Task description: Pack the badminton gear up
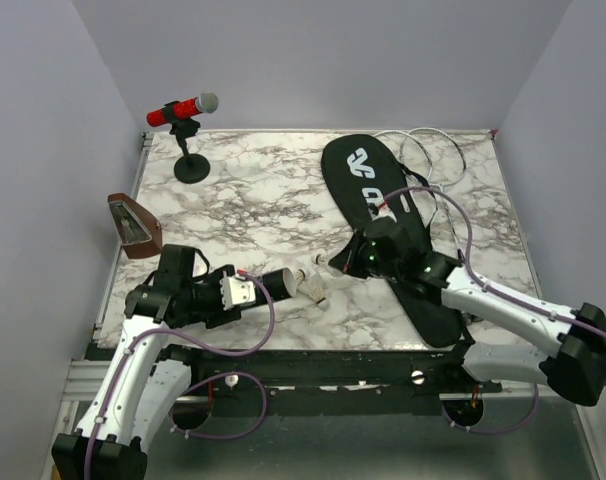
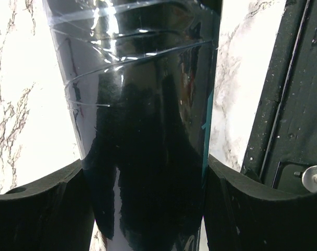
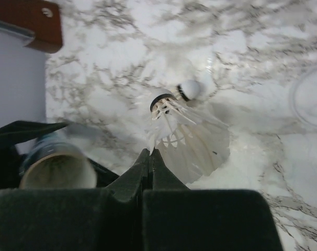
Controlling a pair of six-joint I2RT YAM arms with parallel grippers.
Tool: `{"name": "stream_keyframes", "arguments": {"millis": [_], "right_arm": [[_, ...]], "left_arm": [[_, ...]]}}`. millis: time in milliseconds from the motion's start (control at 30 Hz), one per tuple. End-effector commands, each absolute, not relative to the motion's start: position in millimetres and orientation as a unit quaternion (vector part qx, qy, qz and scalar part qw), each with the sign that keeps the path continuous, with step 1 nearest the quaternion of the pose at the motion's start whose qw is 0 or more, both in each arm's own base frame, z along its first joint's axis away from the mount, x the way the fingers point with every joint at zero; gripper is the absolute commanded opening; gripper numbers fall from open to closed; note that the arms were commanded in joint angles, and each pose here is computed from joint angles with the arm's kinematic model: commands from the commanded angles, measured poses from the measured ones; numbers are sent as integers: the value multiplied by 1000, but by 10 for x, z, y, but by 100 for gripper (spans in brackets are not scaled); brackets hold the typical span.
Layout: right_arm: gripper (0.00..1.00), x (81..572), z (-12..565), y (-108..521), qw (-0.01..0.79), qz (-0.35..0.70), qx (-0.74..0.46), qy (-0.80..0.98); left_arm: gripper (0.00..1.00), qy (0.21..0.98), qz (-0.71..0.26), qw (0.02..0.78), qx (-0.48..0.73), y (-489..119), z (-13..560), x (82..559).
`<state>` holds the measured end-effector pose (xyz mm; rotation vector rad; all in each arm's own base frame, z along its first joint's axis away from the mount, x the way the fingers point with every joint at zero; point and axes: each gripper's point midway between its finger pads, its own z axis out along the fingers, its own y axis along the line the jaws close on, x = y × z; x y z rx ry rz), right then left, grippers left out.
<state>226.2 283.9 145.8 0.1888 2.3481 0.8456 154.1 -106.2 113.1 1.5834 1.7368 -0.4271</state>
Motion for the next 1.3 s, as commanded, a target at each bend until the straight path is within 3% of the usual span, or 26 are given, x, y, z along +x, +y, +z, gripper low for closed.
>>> {"name": "stream_keyframes", "arguments": {"millis": [0, 367, 1267], "right_arm": [[0, 2066, 2050, 2801, 339, 347, -45, 873], [2, 1348, 2798, 2968, 271, 481, -200, 809], [3, 1339, 2849, 3443, 245, 511, -256, 783]], "left_arm": [[30, 660, -146, 383, 629, -1056, 1167, 1642], [30, 640, -202, 409, 618, -1252, 1318, 1562], [31, 583, -236, 423, 652, -1380, 1560, 1390]]}}
